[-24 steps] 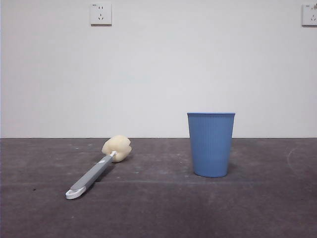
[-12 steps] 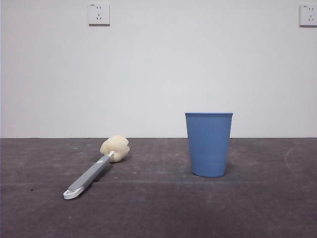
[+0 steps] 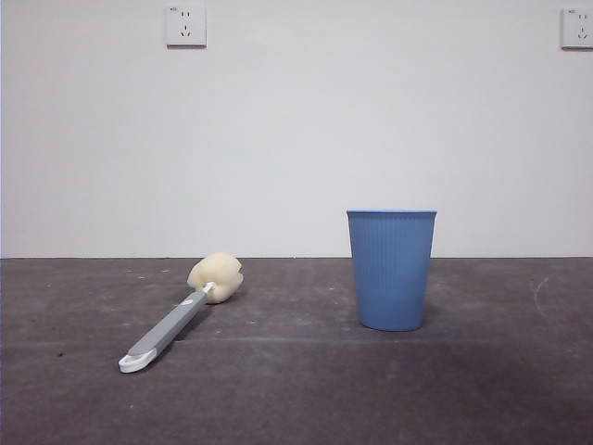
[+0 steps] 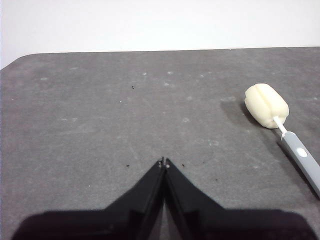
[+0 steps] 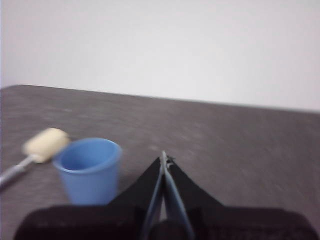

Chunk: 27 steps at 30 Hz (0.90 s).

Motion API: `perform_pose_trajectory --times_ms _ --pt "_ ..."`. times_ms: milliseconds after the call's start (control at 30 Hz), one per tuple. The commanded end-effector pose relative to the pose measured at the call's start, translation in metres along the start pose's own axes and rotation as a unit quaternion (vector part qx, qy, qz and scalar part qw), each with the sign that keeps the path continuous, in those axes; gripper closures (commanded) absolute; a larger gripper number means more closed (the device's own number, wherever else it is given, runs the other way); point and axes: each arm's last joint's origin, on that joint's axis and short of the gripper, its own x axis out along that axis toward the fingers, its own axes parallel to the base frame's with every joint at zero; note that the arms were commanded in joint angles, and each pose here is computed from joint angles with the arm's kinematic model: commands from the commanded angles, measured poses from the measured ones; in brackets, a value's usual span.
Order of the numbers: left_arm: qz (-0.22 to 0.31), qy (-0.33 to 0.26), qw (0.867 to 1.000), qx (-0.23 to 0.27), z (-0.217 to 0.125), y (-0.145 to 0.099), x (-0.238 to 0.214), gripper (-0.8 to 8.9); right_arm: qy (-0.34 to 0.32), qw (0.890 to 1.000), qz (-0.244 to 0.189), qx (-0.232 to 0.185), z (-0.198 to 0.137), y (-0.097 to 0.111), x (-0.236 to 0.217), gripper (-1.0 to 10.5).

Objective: Pick up the cup brush,pick up the cup,insert the brush into the cup,clean the cup,put the cup brush back,put the cup back to the fixed position on the table

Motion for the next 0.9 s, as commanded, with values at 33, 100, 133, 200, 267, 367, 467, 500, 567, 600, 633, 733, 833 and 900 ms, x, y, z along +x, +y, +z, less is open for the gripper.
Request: perform_pose_trajectory --times_ms 33,100,133,200,267,367,467,500,567,600,633,733,833,900 --pt "-0.002 0.004 1.000 -0.002 -0.004 0.000 0.001 8.17 0.002 0.999 -0.042 0.033 -0.015 -0.004 0.000 9.4" --pt "-0.002 0.004 1.000 -0.002 -0.004 0.000 0.001 8.17 0.005 0.997 -0.063 0.037 -0.024 -0.006 0.000 9.4" --pt "-0.002 0.004 1.000 -0.002 -0.004 0.000 0.001 8.17 0.006 0.997 -0.067 0.038 -0.028 -0.007 0.000 9.4" --pt "-0.002 0.004 1.000 -0.002 -0.004 0.000 0.001 8.17 0.007 0.996 -0.076 0.043 -0.035 -0.008 0.000 9.4" --pt "-0.002 0.004 1.000 -0.002 -0.004 0.000 0.001 8.17 0.008 0.996 -0.078 0.048 -0.044 -0.009 0.000 9.4" --pt "-0.002 0.004 1.000 -0.002 -0.004 0.000 0.001 8.17 0.049 0.993 -0.087 0.063 -0.058 -0.011 0.001 9.4" --pt "-0.002 0.004 1.000 -0.002 -0.004 0.000 0.001 8.17 0.075 0.991 -0.094 0.054 -0.063 -0.012 0.000 9.4" --pt "-0.002 0.004 1.000 -0.002 -0.004 0.000 0.001 8.17 0.075 0.991 -0.096 0.052 -0.063 -0.012 0.000 9.4" --pt "-0.002 0.002 1.000 -0.002 -0.004 0.000 0.001 8.17 0.075 0.992 -0.095 0.048 -0.063 -0.012 0.000 9.4" --pt "-0.002 0.002 1.000 -0.002 -0.004 0.000 0.001 8.16 0.075 0.992 -0.093 0.047 -0.063 -0.012 0.000 9.4" --pt "-0.002 0.002 1.000 -0.002 -0.004 0.000 0.001 8.17 0.075 0.992 -0.087 0.044 -0.063 -0.012 0.000 9.4" --pt "-0.002 0.002 1.000 -0.002 -0.004 0.000 0.001 8.17 0.076 0.993 -0.081 0.027 -0.063 -0.012 0.000 9.4" --pt "-0.002 0.002 1.000 -0.002 -0.004 0.000 0.001 8.17 0.075 0.993 -0.086 0.034 -0.063 -0.012 0.000 9.4" --pt "-0.002 0.002 1.000 -0.002 -0.004 0.000 0.001 8.17 0.074 0.993 -0.086 0.033 -0.062 -0.012 0.000 9.4"
